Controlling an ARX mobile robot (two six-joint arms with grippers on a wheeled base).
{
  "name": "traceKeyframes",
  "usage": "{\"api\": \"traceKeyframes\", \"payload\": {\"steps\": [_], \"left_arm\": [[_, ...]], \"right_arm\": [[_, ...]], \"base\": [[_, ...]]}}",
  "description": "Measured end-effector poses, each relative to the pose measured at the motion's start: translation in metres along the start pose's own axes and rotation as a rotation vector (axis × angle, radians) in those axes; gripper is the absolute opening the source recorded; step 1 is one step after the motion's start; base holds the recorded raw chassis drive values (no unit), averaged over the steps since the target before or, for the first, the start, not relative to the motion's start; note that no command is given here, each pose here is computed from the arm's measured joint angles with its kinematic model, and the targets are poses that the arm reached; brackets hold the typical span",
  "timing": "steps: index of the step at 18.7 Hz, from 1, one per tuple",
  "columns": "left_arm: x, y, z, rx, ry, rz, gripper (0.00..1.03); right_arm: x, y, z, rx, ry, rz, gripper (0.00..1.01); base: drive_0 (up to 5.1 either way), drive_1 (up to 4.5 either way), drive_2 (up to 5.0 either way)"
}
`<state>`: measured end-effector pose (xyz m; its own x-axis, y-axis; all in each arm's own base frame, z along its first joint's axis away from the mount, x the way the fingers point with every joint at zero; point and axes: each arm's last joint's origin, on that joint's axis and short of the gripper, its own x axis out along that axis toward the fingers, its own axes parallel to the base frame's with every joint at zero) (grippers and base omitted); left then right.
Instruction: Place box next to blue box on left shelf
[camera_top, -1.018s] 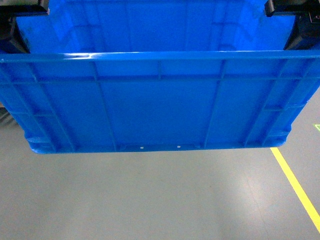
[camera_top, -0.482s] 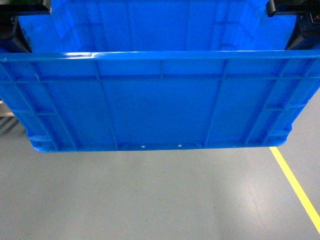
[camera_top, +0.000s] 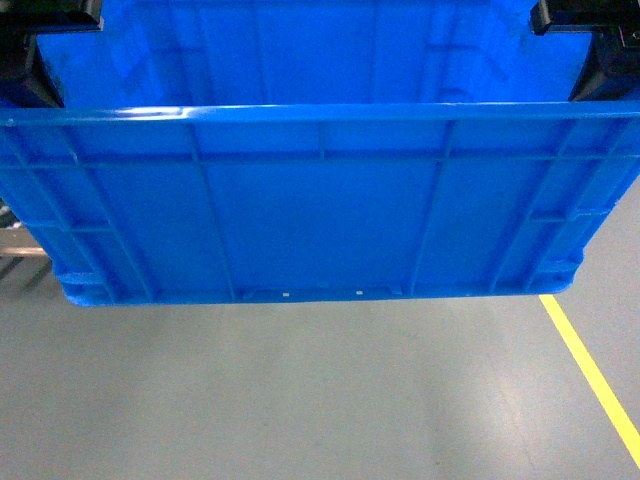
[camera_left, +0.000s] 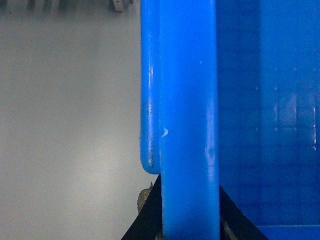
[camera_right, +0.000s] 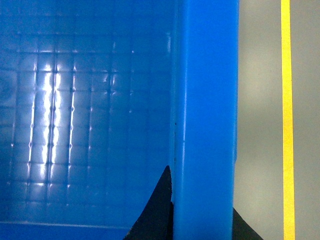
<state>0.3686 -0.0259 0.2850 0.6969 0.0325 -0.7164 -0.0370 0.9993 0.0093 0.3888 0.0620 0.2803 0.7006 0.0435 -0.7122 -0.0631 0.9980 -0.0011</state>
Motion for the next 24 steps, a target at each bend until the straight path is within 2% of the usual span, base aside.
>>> {"api": "traceKeyframes", "payload": {"steps": [14,18,24], "left_arm": [[0.0000,0.0000,-0.0001,0.000,0.001,0.000,0.07],[0.0006,-0.0001,-0.0001,0.001,0.001,-0.001,0.07],[0.0000,-0.0020,-0.0001,0.004,-0.001,-0.003,0.07]], "right_arm": [[0.0000,-0.0002,0.0000,0.000,0.000,0.000,0.07],[0.0007,0.0000,0.0001,0.000,0.000,0.000,0.07],[-0.0005,-0.0027,0.0004,0.004,0.000,-0.006,0.07]], "base": [[0.0,4.04,-4.1],[0.0,0.00,0.0],[-4.7,2.66,2.7]]}}
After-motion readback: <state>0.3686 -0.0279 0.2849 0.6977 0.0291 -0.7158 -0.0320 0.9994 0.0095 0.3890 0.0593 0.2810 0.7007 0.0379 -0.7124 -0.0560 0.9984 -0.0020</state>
